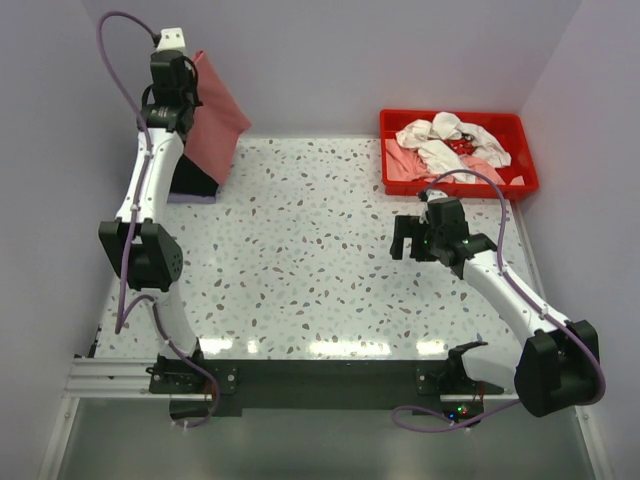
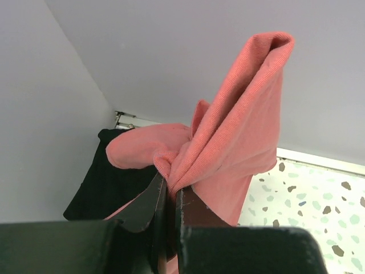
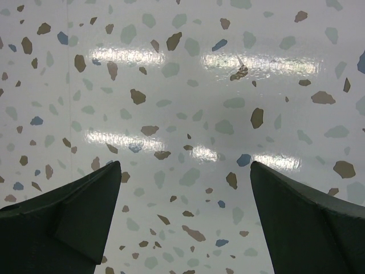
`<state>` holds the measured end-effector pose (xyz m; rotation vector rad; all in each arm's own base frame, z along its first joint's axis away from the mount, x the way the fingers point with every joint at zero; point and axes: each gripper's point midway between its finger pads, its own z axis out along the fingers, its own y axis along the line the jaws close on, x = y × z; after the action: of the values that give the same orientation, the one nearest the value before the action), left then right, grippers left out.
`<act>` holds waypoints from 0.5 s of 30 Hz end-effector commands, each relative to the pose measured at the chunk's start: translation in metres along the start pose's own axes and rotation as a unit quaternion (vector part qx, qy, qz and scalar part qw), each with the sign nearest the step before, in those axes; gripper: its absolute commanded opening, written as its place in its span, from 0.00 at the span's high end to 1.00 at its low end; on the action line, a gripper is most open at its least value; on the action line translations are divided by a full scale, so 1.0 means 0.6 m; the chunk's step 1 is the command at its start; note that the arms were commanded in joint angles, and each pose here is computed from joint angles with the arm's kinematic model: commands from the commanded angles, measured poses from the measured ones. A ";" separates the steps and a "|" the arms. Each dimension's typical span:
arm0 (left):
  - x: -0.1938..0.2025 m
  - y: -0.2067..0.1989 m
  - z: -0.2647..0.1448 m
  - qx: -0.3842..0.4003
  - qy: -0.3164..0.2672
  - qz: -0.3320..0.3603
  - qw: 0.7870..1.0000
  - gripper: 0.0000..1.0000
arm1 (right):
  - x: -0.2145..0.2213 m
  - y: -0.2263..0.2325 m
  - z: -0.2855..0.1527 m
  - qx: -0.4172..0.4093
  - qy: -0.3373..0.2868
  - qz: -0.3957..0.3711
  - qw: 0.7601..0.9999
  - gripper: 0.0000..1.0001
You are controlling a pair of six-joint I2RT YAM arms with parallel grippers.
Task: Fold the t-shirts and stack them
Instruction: Neatly place the folded tshirt to the corner
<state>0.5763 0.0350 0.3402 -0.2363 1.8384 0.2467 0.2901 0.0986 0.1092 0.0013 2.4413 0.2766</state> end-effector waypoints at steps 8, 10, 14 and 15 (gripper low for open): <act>0.034 0.087 0.074 -0.018 0.006 -0.038 0.999 1.00 | -0.024 -0.002 -0.005 0.004 -0.020 -0.004 1.000 0.01; 0.067 0.104 0.097 -0.022 0.025 -0.042 0.999 1.00 | -0.023 -0.002 -0.005 0.004 -0.019 -0.006 1.000 0.01; 0.104 0.143 0.128 -0.036 0.044 -0.059 0.997 1.00 | -0.023 -0.008 -0.004 0.015 -0.019 -0.006 1.000 0.01; 0.111 0.150 0.134 -0.036 0.046 -0.063 0.996 1.00 | -0.022 -0.008 -0.003 0.015 -0.017 -0.005 1.000 0.01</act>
<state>0.5962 0.1268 0.2502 -0.3862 1.9678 0.2624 0.2900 0.0973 0.1087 0.0041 2.4431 0.2694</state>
